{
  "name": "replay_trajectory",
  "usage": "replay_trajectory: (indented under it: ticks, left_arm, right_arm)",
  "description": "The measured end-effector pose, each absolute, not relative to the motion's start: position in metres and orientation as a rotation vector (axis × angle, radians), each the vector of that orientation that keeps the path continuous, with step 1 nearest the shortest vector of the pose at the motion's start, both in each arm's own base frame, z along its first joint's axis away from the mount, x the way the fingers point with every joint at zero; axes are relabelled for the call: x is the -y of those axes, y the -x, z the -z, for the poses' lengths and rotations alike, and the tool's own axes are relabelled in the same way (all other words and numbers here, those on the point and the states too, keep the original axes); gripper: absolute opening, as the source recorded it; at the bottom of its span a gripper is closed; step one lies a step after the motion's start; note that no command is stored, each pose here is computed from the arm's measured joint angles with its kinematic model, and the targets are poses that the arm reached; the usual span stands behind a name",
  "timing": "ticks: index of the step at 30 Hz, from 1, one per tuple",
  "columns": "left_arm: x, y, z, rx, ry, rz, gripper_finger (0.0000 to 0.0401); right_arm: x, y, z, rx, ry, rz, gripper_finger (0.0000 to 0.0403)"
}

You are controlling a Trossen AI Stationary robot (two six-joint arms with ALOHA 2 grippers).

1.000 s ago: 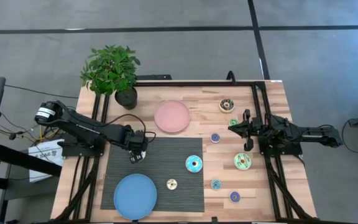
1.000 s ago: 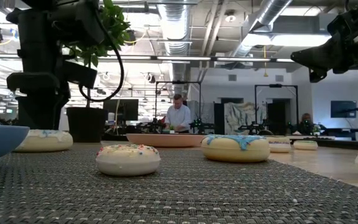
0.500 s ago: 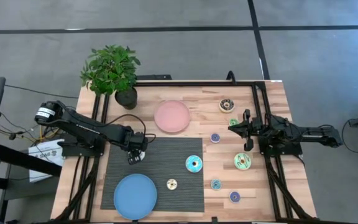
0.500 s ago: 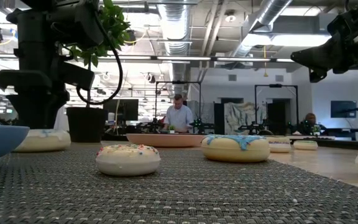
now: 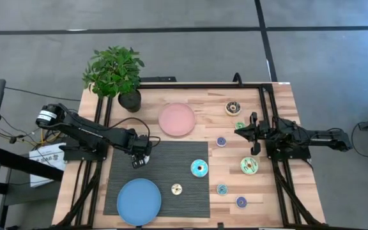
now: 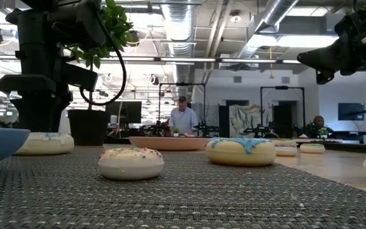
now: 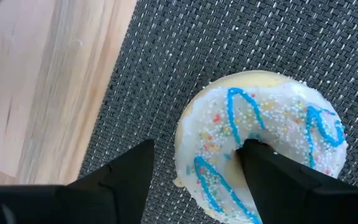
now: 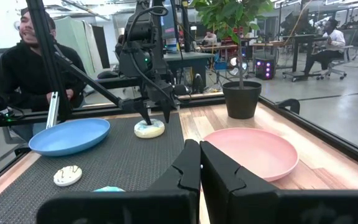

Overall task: Pick & Place donuts
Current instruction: Put the big white donut on the blue plate

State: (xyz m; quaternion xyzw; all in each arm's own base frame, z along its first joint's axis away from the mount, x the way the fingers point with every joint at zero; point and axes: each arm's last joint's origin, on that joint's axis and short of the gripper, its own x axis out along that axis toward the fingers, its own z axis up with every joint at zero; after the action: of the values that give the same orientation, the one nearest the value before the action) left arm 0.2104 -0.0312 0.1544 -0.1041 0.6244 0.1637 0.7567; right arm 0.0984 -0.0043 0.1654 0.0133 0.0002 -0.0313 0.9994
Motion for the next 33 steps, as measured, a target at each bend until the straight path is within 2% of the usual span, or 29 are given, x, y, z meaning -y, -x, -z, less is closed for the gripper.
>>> replay_trajectory:
  ticks: [22, 33]
  left_arm:
    - [0.0309, -0.2105, -0.1545, -1.355, 0.22, -0.37, 0.0229]
    - [0.0309, -0.2106, -0.1546, -1.354, 0.221, -0.369, 0.0169]
  right_arm:
    - [0.0043, -0.0984, -0.1653, -0.001, -0.027, 0.062, 0.0]
    - [0.0043, -0.0984, -0.1654, 0.0, -0.027, 0.063, 0.0]
